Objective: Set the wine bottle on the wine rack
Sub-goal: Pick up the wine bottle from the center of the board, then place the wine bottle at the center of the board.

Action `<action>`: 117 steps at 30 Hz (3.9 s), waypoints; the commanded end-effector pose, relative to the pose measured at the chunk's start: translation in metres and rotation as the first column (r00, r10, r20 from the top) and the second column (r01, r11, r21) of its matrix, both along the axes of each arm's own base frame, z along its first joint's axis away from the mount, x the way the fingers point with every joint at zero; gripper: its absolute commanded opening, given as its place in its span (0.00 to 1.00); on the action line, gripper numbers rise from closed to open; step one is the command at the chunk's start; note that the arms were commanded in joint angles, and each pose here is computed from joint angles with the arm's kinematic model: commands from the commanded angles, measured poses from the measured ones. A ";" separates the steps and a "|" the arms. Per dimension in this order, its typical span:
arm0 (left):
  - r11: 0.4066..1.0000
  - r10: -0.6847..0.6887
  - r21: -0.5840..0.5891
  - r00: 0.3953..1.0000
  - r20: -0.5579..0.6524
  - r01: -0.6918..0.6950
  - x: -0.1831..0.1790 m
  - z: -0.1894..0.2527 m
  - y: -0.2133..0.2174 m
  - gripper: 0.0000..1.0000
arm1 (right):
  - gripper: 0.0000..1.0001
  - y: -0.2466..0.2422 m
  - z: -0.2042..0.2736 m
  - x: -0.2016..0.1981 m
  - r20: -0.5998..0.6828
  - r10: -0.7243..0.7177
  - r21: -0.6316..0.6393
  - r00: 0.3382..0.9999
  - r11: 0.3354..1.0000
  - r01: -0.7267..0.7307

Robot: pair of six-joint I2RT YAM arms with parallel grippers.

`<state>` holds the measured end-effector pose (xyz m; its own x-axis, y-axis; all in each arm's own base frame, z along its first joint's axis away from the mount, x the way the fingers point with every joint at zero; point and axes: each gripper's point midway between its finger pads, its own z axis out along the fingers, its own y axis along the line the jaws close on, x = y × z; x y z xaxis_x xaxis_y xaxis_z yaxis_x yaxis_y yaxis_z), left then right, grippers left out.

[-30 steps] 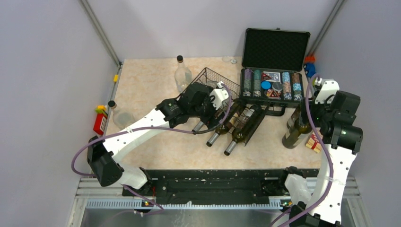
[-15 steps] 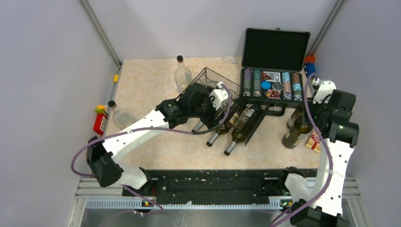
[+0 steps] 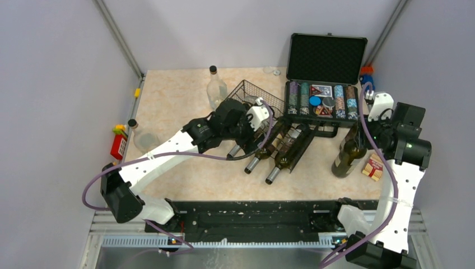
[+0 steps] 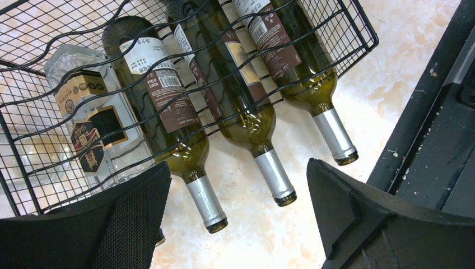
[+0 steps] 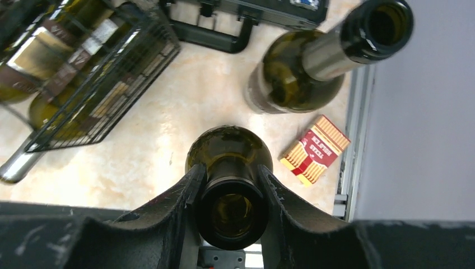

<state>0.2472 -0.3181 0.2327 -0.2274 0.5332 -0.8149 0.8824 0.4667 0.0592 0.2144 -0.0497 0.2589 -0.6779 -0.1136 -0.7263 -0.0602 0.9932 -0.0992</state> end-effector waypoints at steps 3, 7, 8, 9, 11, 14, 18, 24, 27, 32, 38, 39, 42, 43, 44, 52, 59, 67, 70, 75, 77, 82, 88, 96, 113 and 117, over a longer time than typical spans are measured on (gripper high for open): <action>1.000 -0.018 -0.018 0.997 0.072 0.019 0.000 0.031 0.006 0.95 | 0.00 0.039 0.060 -0.006 0.157 0.276 -0.029 0.948 0.961 -0.275; 0.999 -0.051 -0.015 0.997 0.060 0.052 -0.003 0.036 0.006 0.96 | 0.00 0.064 0.074 -0.015 0.191 0.421 -0.023 0.887 0.905 -0.424; 0.998 -0.059 -0.018 0.997 0.053 0.060 -0.004 0.037 0.006 0.97 | 0.00 0.069 0.078 -0.016 0.206 0.448 -0.022 0.870 0.891 -0.454; 0.998 -0.065 -0.024 0.997 0.050 0.066 -0.003 0.040 0.006 0.97 | 0.00 0.074 0.081 -0.017 0.215 0.472 -0.016 0.855 0.877 -0.480; 0.996 -0.076 -0.033 0.996 0.036 0.077 -0.002 0.045 0.008 0.98 | 0.00 0.082 0.085 -0.018 0.226 0.510 0.001 0.830 0.852 -0.523; 0.996 -0.076 -0.036 0.997 0.024 0.077 0.005 0.050 0.012 0.99 | 0.00 0.091 0.089 -0.023 0.223 0.558 0.016 0.799 0.818 -0.576; 0.997 -0.067 -0.022 0.997 0.025 0.067 0.020 0.052 0.019 0.99 | 0.00 0.104 0.087 -0.028 0.216 0.620 0.019 0.754 0.769 -0.638; 0.999 -0.036 -0.033 0.999 0.002 0.036 0.040 0.055 0.022 0.99 | 0.00 0.132 0.080 -0.039 0.184 0.727 0.042 0.662 0.667 -0.744; 0.999 -0.029 -0.038 1.000 -0.005 0.029 0.046 0.055 0.023 0.99 | 0.00 0.146 0.078 -0.046 0.179 0.775 0.054 0.606 0.607 -0.793; 0.999 -0.019 -0.039 1.000 -0.016 0.018 0.053 0.053 0.026 0.99 | 0.00 0.167 0.072 -0.055 0.170 0.843 0.080 0.511 0.505 -0.860; 0.999 0.016 -0.042 0.999 -0.036 -0.017 0.065 0.050 0.038 0.99 | 0.00 0.201 0.075 -0.066 0.186 0.910 0.085 0.371 0.362 -0.928; 0.999 0.019 -0.044 0.999 -0.040 -0.020 0.066 0.050 0.040 0.99 | 0.00 0.207 0.074 -0.068 0.179 0.917 0.091 0.358 0.347 -0.934; 0.999 0.026 -0.043 0.999 -0.047 -0.028 0.070 0.049 0.046 0.99 | 0.00 0.228 0.075 -0.075 0.169 0.943 0.076 0.287 0.278 -0.958; 0.999 0.028 -0.042 0.998 -0.049 -0.031 0.071 0.049 0.047 0.99 | 0.00 0.235 0.076 -0.077 0.170 0.949 0.076 0.264 0.255 -0.964; 0.998 0.033 -0.043 0.998 -0.052 -0.035 0.072 0.048 0.049 0.99 | 0.00 0.241 0.078 -0.079 0.172 0.955 0.078 0.242 0.232 -0.970; 0.995 0.079 -0.056 0.996 -0.051 -0.082 0.083 0.054 0.065 0.99 | 0.00 0.276 0.116 -0.088 0.252 0.961 0.078 0.111 0.094 -0.992; 0.989 0.127 -0.073 0.991 -0.041 -0.130 0.091 0.063 0.080 0.99 | 0.00 0.304 0.138 -0.082 0.305 0.951 0.045 0.059 0.047 -0.998; 0.959 0.247 -0.144 0.969 0.005 -0.244 0.098 0.087 0.120 0.99 | 0.00 0.358 0.167 -0.073 0.363 0.932 0.004 -0.020 -0.023 -1.000; 0.931 0.330 -0.169 0.944 0.020 -0.322 0.102 0.095 0.140 0.99 | 0.00 0.380 0.174 -0.067 0.376 0.926 0.001 -0.041 -0.045 -0.999; 0.850 0.501 -0.211 0.865 0.042 -0.482 0.108 0.115 0.183 0.99 | 0.00 0.417 0.168 -0.061 0.366 0.928 -0.011 -0.072 -0.073 -0.997; 0.811 0.560 -0.232 0.827 0.046 -0.537 0.108 0.125 0.200 0.99 | 0.00 0.430 0.164 -0.057 0.369 0.926 -0.011 -0.074 -0.075 -0.997; 0.702 0.698 -0.251 0.713 0.061 -0.666 0.102 0.140 0.240 0.99 | 0.00 0.459 0.147 -0.043 0.353 0.933 0.002 -0.068 -0.073 -0.997; 0.639 0.763 -0.246 0.643 0.074 -0.729 0.088 0.150 0.265 0.99 | 0.00 0.488 0.123 -0.034 0.324 0.943 0.019 -0.071 -0.082 -0.996; 0.626 0.774 -0.224 0.631 0.058 -0.747 0.066 0.154 0.270 0.99 | 0.00 0.517 0.088 -0.029 0.283 0.956 0.006 -0.080 -0.085 -0.996; 0.626 0.778 -0.241 0.614 0.132 -0.742 0.041 0.185 0.281 0.99 | 0.00 0.533 0.037 -0.026 0.196 0.978 -0.014 -0.068 -0.067 -0.998; 0.650 0.758 -0.243 0.636 0.145 -0.720 0.038 0.189 0.277 0.99 | 0.00 0.532 0.027 -0.029 0.176 0.982 -0.009 -0.071 -0.070 -0.997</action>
